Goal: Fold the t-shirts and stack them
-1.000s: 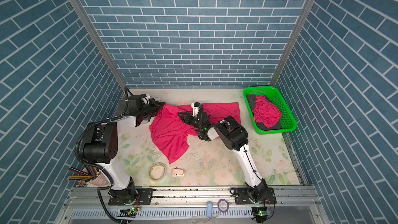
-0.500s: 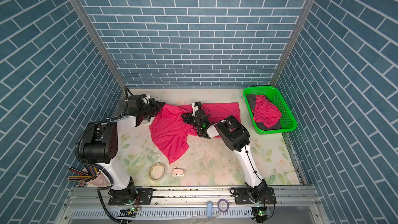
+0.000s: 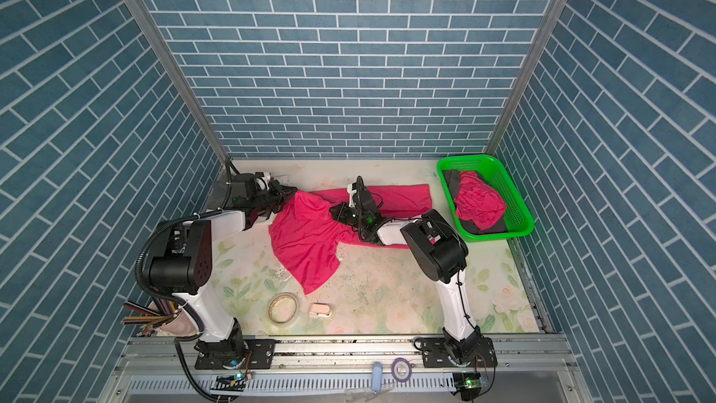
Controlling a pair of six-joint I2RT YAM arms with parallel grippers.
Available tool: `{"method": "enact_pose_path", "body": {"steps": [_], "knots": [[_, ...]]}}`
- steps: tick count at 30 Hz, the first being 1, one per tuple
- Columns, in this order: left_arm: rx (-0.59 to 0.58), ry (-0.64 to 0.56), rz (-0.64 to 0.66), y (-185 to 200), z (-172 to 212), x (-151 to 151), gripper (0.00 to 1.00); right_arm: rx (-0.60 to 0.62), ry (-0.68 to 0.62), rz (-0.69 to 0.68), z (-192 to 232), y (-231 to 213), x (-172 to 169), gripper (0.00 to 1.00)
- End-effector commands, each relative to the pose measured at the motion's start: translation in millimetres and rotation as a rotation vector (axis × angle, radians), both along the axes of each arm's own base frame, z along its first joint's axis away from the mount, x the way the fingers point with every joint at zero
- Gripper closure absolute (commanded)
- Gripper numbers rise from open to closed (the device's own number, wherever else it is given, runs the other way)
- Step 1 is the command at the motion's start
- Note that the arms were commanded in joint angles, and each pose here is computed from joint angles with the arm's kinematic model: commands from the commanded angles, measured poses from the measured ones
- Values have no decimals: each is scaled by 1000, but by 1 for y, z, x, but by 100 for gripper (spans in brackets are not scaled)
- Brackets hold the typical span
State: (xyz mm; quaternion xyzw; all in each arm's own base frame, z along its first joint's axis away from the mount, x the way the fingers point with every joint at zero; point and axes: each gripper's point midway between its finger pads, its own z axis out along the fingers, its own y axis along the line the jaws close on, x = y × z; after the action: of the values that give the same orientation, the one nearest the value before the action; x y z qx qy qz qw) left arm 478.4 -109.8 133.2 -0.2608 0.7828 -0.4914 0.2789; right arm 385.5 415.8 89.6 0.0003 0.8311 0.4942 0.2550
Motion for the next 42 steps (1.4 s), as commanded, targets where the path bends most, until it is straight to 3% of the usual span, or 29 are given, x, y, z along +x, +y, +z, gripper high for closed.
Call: {"method": "enact_pose_path", "body": {"steps": [1, 11, 16, 22, 30, 35, 42], "knots": [[20, -1, -13, 0, -4, -12, 100, -82, 105, 31, -26, -7, -13, 100], [31, 44, 0, 5, -27, -28, 100, -123, 81, 48, -17, -24, -13, 100], [36, 35, -1, 6, -22, -24, 100, -169, 35, 94, -25, -25, -16, 65], [33, 31, 0, 6, -20, -17, 100, -191, -28, 175, -35, -11, -15, 47], [30, 5, -2, 5, -5, -4, 100, -176, -105, 226, -33, 11, -12, 42], [27, 4, -3, 4, -4, -1, 100, -99, -130, 222, -28, 19, -9, 35], [26, 3, -4, 4, -3, -1, 100, -29, -206, 232, -22, 31, -7, 34]]}}
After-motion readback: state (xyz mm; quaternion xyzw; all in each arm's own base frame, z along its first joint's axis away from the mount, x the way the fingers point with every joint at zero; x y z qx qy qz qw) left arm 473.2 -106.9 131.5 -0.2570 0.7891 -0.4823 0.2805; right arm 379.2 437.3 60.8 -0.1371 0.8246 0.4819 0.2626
